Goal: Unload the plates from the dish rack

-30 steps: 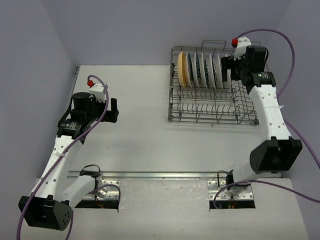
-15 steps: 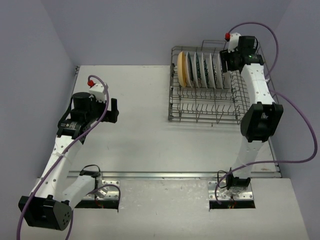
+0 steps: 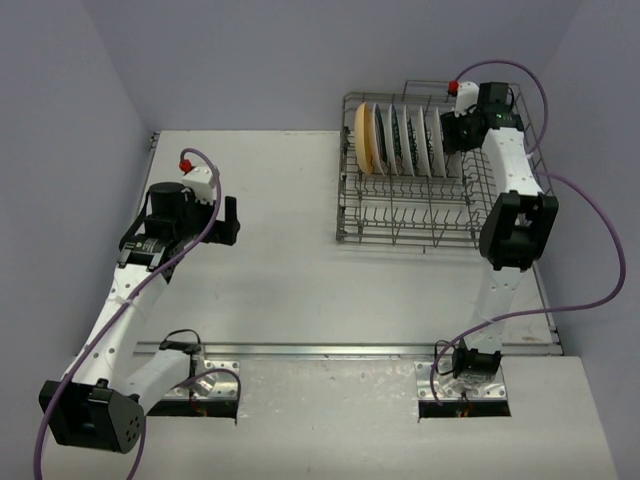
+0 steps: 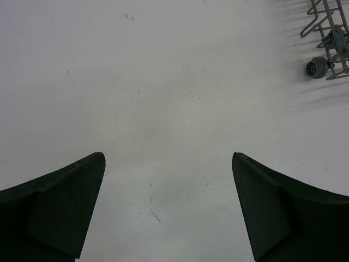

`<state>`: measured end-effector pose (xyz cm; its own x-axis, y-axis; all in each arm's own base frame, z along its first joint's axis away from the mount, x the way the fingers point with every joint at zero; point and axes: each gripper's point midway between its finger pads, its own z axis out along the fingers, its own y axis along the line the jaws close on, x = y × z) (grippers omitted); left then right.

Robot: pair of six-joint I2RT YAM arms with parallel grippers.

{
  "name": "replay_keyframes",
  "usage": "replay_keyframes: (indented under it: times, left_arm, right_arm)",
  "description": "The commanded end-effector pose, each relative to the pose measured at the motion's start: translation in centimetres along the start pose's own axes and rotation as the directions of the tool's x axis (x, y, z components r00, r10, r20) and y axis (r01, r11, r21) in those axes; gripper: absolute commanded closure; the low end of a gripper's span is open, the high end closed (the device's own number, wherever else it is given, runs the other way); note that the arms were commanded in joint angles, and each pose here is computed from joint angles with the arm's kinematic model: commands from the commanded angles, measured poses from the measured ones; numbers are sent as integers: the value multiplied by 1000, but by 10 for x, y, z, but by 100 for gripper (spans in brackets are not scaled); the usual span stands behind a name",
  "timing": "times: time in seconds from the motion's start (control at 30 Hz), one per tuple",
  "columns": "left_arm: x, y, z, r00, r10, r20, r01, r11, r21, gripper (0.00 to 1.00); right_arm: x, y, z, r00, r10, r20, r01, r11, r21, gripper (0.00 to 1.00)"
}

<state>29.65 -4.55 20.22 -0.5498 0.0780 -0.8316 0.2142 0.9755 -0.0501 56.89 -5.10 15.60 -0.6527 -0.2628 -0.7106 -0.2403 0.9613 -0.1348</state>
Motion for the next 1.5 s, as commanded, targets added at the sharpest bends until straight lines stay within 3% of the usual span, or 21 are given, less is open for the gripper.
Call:
replay_keyframes:
  times: [0.0, 0.07, 0.23, 0.4, 0.63, 0.87, 1.07, 1.17, 1.3, 1.4, 1.47]
  left_arm:
    - [-16, -5, -3, 998, 8, 64, -9, 1000, 22, 0]
    - [-15, -5, -2, 998, 6, 62, -8, 1000, 23, 0]
    - [-14, -5, -2, 998, 4, 61, -6, 1000, 24, 0]
    - [-15, -5, -2, 998, 3, 64, -5, 1000, 26, 0]
    - [-15, -9, -7, 996, 6, 87, -10, 999, 44, 0]
    - [-21, -14, -15, 994, 2, 112, -9, 998, 61, 0]
    - [-21, -16, -15, 994, 1, 108, -10, 997, 77, 0]
    - [-23, -14, -15, 994, -2, 107, -5, 998, 66, 0]
    - [-39, -22, -27, 988, -14, 153, -2, 995, 100, 0]
    - [-58, -34, -40, 981, -14, 195, -17, 987, 158, 0]
    - [-67, -38, -45, 979, -22, 204, -15, 984, 177, 0]
  right_arm:
    - [-25, -5, 0, 995, -67, 77, 68, 998, -12, 45]
    - [-19, -7, 4, 995, -77, 61, 77, 997, -4, 49]
    - [-12, -4, 7, 997, -71, 43, 71, 997, -12, 80]
    - [-10, 3, -1, 999, -11, 43, 12, 1000, -29, 100]
    - [-35, 12, -39, 986, 118, 121, -108, 990, -86, 100]
    - [-60, 0, -73, 927, 323, 191, -293, 941, -169, 100]
    - [-63, -15, -87, 905, 366, 216, -323, 923, -208, 100]
    - [-72, -13, -105, 905, 341, 254, -285, 930, -233, 100]
    - [-96, 3, -151, 905, 207, 370, -124, 964, -236, 100]
    - [-109, 28, -179, 900, 20, 436, 59, 984, -168, 100]
    - [-126, 51, -217, 849, -111, 516, 183, 979, -91, 100]
